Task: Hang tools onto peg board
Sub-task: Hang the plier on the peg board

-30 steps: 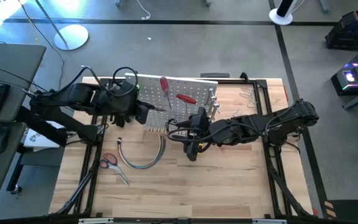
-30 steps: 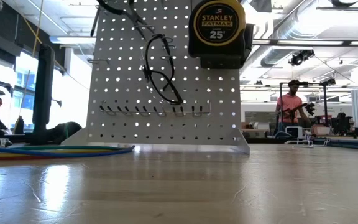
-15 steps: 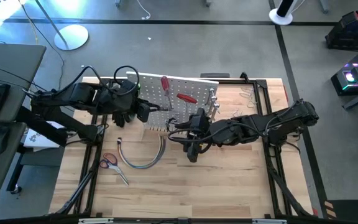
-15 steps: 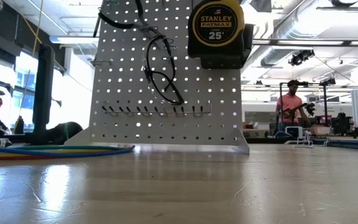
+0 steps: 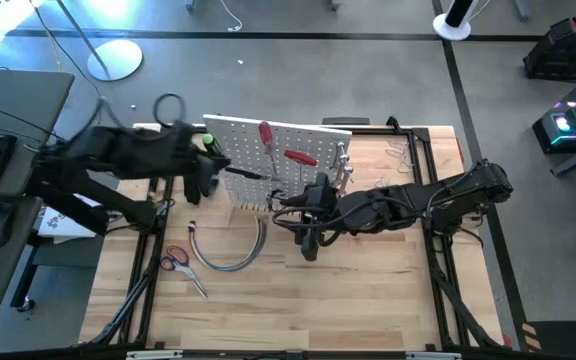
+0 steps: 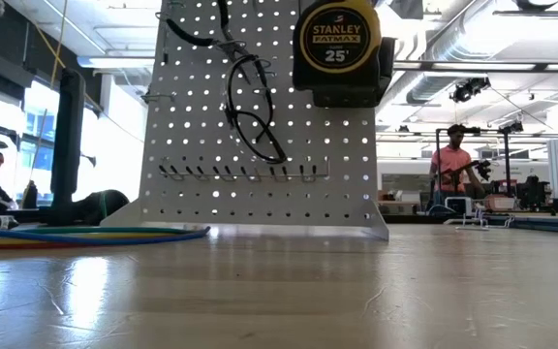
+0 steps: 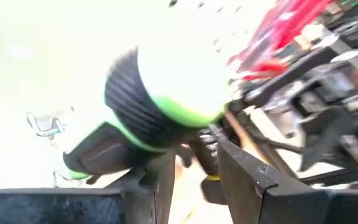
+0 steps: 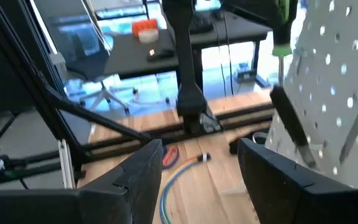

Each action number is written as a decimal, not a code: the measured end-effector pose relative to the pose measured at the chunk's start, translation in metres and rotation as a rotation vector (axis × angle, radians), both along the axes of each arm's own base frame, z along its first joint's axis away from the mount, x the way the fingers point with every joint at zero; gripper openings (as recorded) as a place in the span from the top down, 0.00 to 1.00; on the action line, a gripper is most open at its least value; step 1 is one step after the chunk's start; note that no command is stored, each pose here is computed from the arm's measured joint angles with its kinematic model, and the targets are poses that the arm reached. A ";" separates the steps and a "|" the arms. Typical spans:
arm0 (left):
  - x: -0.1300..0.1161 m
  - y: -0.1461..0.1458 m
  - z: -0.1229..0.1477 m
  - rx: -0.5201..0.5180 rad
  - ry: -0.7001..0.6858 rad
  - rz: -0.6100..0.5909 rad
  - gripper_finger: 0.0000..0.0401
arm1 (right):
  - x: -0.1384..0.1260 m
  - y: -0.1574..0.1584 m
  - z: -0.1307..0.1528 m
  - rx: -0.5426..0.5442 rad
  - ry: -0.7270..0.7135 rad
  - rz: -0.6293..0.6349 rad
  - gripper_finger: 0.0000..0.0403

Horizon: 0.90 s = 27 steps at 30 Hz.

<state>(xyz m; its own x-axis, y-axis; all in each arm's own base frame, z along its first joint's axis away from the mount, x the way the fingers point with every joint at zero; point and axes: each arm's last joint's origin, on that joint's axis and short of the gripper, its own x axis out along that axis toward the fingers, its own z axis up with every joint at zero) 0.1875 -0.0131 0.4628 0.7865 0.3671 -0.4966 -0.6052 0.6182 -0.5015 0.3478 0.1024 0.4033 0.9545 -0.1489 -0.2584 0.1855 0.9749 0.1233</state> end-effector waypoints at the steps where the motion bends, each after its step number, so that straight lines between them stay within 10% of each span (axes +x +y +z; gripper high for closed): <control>1: -0.007 -0.001 0.004 -0.003 -0.026 -0.010 0.72 | 0.000 0.000 0.002 -0.003 -0.016 0.003 0.49; 7: -0.042 -0.016 0.018 -0.011 -0.146 -0.115 0.74 | 0.007 0.001 0.006 -0.015 -0.086 0.043 0.53; 13: -0.057 -0.034 0.002 0.024 -0.054 -0.075 0.96 | 0.042 -0.019 -0.022 0.052 -0.063 -0.002 0.95; 27: -0.085 -0.051 -0.008 0.006 -0.098 0.013 1.00 | 0.093 -0.026 -0.080 0.299 -0.219 -0.396 1.00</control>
<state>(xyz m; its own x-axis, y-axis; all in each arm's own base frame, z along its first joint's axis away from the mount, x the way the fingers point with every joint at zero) 0.1027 -0.0642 0.4544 0.8263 0.3802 -0.4155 -0.5615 0.6139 -0.5548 0.4411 0.0766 0.3230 0.8767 -0.4583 -0.1463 0.4702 0.7522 0.4617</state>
